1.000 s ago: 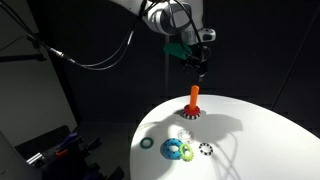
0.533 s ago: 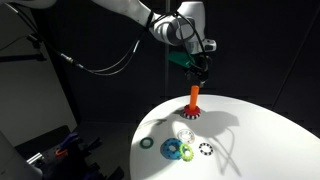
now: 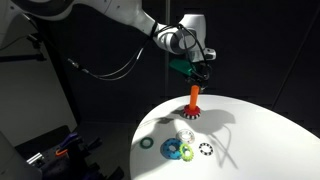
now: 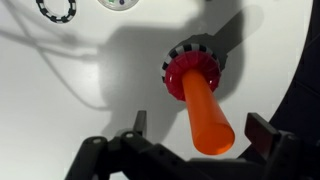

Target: Move the ring stacking stand to the right, pick up the blue ring and stack it on the ring stacking stand

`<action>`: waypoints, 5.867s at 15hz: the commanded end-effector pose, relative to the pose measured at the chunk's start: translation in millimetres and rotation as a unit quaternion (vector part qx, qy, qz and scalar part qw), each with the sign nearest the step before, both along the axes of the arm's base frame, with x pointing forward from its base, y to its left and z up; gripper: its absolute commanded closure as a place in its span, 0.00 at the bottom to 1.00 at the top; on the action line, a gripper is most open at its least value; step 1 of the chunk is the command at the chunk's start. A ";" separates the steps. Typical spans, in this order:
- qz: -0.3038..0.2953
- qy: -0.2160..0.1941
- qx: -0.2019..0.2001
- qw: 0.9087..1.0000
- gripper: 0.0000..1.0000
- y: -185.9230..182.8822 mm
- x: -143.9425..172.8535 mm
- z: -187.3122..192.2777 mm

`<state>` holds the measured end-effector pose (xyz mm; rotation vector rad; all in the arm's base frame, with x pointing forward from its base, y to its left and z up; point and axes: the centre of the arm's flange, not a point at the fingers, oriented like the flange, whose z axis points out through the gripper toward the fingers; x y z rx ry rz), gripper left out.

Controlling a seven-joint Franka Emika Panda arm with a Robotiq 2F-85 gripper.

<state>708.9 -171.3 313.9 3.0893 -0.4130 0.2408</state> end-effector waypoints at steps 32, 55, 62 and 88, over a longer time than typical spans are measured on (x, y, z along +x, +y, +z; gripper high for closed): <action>0.018 0.009 -0.012 1.000 0.80 25.1 5.4 29.4; 0.039 0.015 -0.019 0.999 0.80 47.7 -89.2 10.2; 0.038 0.023 -0.018 0.999 0.80 46.8 -106.6 -8.4; 0.035 0.140 0.013 0.990 0.00 40.3 -122.0 66.7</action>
